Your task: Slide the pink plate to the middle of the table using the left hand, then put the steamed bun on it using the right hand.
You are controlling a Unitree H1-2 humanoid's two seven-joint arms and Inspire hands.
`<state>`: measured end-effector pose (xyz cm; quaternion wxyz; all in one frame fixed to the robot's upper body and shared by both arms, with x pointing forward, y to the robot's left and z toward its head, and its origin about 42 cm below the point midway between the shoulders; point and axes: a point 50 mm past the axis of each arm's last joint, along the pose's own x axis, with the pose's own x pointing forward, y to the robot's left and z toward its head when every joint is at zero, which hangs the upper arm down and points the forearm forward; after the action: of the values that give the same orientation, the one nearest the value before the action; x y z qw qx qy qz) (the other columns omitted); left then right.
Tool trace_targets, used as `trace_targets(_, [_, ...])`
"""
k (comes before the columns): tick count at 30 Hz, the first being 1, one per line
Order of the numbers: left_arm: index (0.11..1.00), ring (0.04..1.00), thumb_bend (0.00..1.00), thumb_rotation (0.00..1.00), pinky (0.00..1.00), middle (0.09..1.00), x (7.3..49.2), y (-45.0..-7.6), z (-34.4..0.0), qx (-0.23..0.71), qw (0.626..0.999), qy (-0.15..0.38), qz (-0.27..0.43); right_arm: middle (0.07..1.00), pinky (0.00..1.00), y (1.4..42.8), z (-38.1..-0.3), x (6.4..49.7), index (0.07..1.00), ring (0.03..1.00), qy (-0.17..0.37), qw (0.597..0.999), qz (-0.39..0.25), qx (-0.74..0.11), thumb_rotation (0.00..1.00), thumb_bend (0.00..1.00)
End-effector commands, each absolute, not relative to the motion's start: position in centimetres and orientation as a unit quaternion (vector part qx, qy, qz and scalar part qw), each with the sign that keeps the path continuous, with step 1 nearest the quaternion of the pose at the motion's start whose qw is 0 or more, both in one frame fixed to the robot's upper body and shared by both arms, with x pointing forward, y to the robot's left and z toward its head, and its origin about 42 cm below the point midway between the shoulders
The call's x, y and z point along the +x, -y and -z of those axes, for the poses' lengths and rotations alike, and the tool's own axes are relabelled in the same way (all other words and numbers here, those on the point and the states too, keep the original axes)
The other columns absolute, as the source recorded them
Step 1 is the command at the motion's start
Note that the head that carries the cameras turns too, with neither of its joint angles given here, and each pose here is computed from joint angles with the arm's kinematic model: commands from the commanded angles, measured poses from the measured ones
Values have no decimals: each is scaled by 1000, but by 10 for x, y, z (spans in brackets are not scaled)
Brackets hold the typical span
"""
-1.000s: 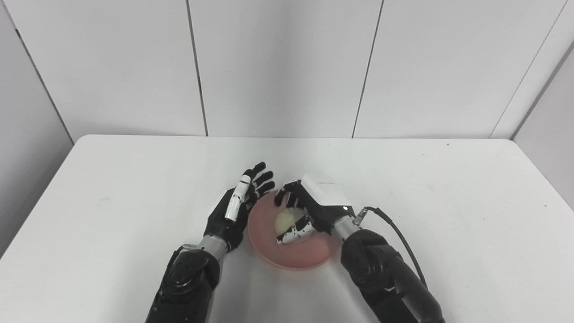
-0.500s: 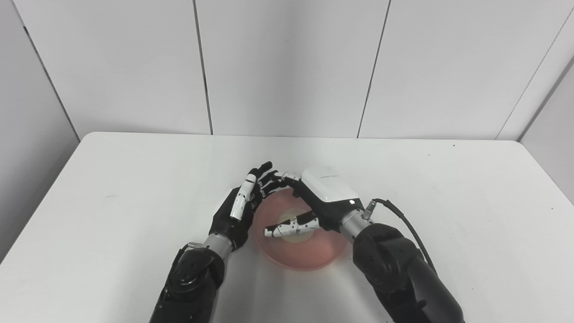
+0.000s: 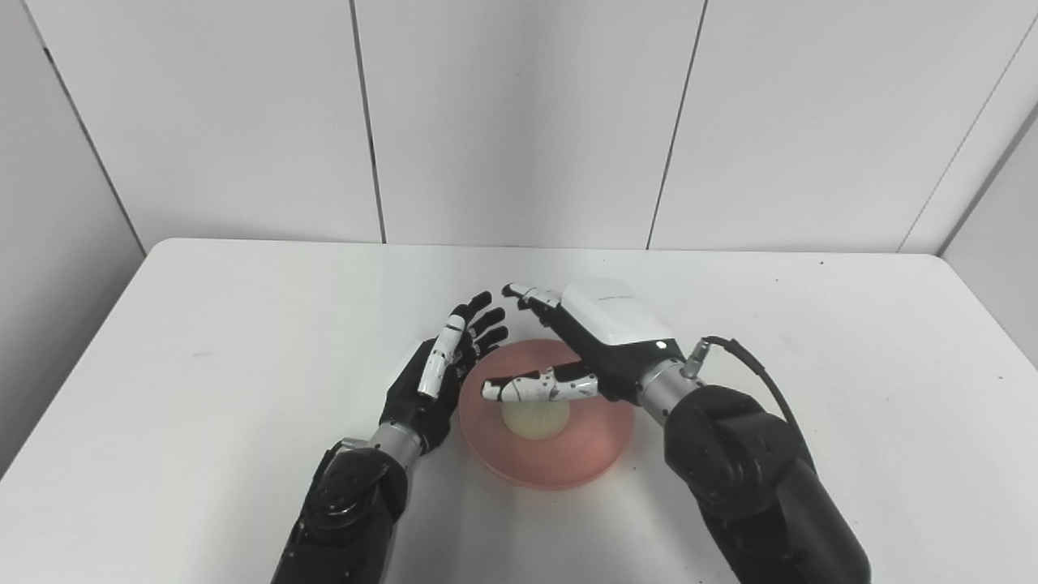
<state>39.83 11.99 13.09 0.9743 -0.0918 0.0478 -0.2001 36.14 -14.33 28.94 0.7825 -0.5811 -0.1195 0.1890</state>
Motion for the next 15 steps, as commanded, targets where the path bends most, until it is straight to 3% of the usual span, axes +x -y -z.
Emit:
trace_targets(1, [939,923,362,1000,942,938,383,-126,-95,-85,970,-132,188,834,566,150,-314,364,889,748,168,796,-151,-561,904,746])
trace_targets(4, [942,926,362,1000,943,940,382,-129,-97,-88,971,-130,183,825,574,170,-304,371,888,736,166,840,-156,-492,908,729])
trace_targets(7, [939,926,360,1000,939,937,381,-133,-99,-90,973,-123,172,865,705,187,-291,374,920,814,142,875,-165,-432,983,743])
trace_targets(11, [942,929,344,1000,941,939,375,-137,-109,-88,979,-103,150,988,907,203,-278,375,994,976,113,904,-176,-374,1000,672])
trace_targets(15, [952,947,340,1000,963,956,368,-141,-116,-91,984,-84,127,1000,971,210,-267,376,1000,999,109,929,-164,-312,1000,668])
